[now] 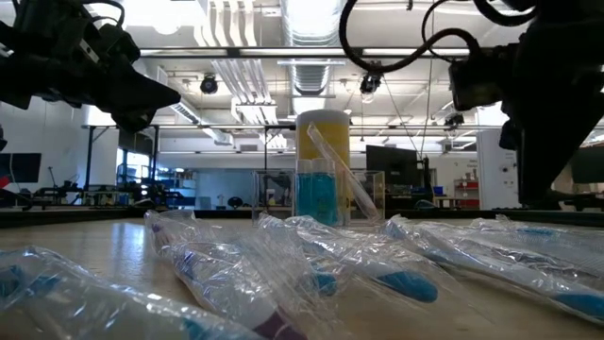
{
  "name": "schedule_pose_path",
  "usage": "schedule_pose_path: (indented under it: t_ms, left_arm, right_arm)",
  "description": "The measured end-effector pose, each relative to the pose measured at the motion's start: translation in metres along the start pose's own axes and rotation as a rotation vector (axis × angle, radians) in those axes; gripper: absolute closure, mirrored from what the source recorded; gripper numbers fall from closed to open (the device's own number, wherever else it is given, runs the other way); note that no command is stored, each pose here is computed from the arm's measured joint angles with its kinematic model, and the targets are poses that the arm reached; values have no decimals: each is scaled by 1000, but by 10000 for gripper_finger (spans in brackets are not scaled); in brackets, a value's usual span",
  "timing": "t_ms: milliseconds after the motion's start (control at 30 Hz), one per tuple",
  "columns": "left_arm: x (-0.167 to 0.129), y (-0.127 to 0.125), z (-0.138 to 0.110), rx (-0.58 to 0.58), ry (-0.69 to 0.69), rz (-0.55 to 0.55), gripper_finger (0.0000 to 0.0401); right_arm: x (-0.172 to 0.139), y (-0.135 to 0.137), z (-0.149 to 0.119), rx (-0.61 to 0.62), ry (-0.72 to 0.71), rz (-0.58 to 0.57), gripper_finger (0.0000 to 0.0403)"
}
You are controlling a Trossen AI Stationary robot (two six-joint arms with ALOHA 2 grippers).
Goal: Pick & Place toothbrushing station
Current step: Put the blue toothbrush into the transparent organizer
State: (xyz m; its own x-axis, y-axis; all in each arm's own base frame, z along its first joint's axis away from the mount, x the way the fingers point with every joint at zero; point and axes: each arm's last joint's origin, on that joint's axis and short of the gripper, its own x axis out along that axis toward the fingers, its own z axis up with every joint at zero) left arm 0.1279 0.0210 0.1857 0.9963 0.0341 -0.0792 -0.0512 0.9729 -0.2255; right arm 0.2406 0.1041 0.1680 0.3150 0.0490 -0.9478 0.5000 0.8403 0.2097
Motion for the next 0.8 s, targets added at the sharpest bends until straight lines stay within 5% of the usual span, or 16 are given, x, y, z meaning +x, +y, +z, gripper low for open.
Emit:
schedule_pose_path:
  t_ms: [333,800]
  left_arm:
    - [0,0,0,2,1,0,371]
    - [0,0,-1,5,2,0,371]
  right_arm:
    - [19,-1,6,79,-7,-40,193]
    - [39,-10,7,32,65,-151,222]
